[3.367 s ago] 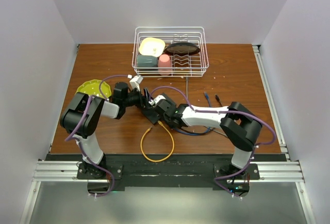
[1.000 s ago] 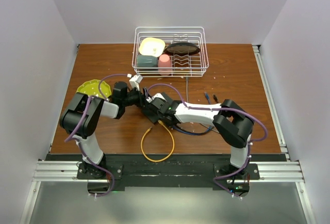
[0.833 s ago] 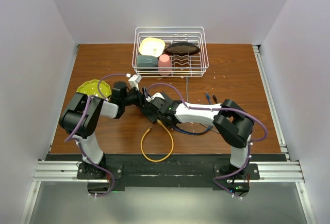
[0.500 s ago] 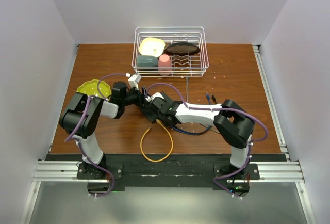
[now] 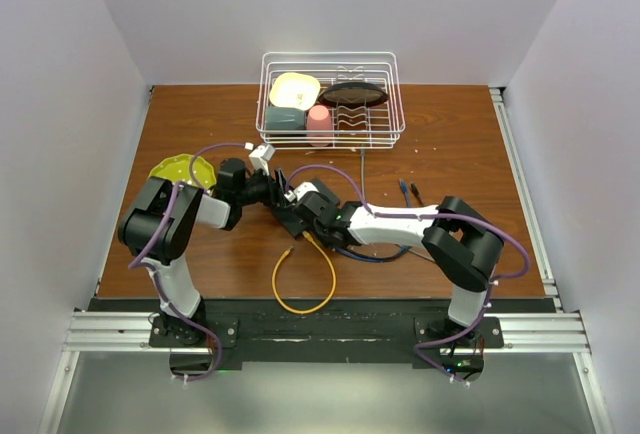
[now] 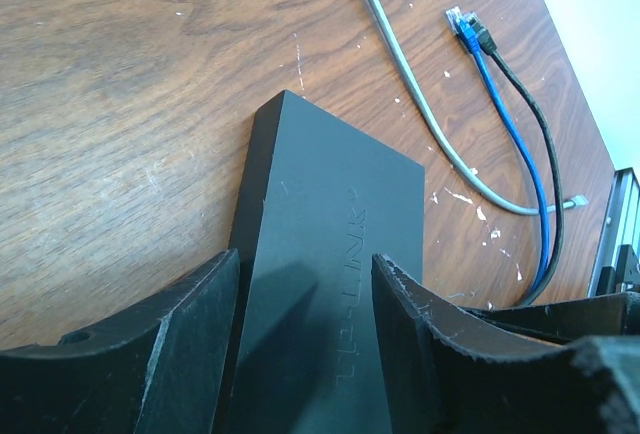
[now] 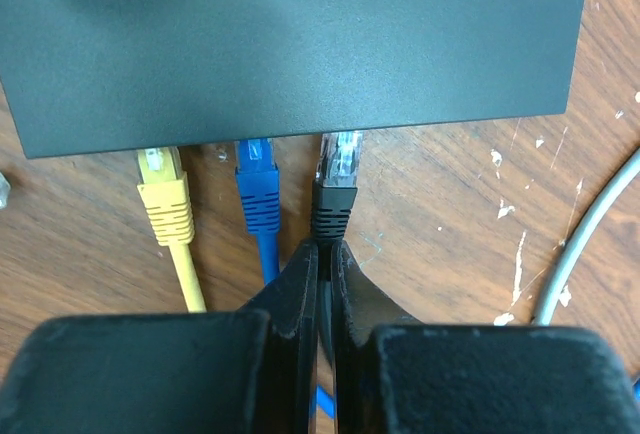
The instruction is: Insert the plug into the switch port
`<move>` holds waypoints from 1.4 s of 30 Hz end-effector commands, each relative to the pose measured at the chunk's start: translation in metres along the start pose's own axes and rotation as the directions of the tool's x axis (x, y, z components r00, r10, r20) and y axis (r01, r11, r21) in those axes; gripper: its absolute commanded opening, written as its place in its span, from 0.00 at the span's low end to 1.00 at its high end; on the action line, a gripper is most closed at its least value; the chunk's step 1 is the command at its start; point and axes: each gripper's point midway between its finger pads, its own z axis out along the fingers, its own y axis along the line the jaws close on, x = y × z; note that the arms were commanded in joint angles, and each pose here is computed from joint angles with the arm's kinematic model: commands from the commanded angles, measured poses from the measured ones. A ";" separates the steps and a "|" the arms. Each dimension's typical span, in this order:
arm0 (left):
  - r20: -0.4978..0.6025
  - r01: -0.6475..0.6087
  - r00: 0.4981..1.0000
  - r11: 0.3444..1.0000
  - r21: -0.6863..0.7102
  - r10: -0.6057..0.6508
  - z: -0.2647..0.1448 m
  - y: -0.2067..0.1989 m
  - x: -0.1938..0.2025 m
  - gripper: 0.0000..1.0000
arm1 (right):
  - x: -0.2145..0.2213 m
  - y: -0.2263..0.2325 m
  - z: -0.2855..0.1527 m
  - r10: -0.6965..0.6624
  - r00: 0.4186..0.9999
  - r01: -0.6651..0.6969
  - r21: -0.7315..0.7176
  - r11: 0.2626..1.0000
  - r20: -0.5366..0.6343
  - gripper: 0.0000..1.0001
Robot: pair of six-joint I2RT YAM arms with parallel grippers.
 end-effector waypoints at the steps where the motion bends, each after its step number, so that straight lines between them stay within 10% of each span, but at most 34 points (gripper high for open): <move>1: -0.058 0.004 0.998 0.994 0.108 0.002 0.004 -0.020 0.012 0.59 | -0.016 0.006 -0.002 -0.052 0.996 0.055 -0.033 0.998 0.075 0.00; 42: -0.079 0.014 0.997 0.990 0.140 -0.003 0.005 -0.020 0.019 0.53 | -0.040 -0.001 -0.001 -0.068 0.988 0.067 0.015 0.998 0.140 0.00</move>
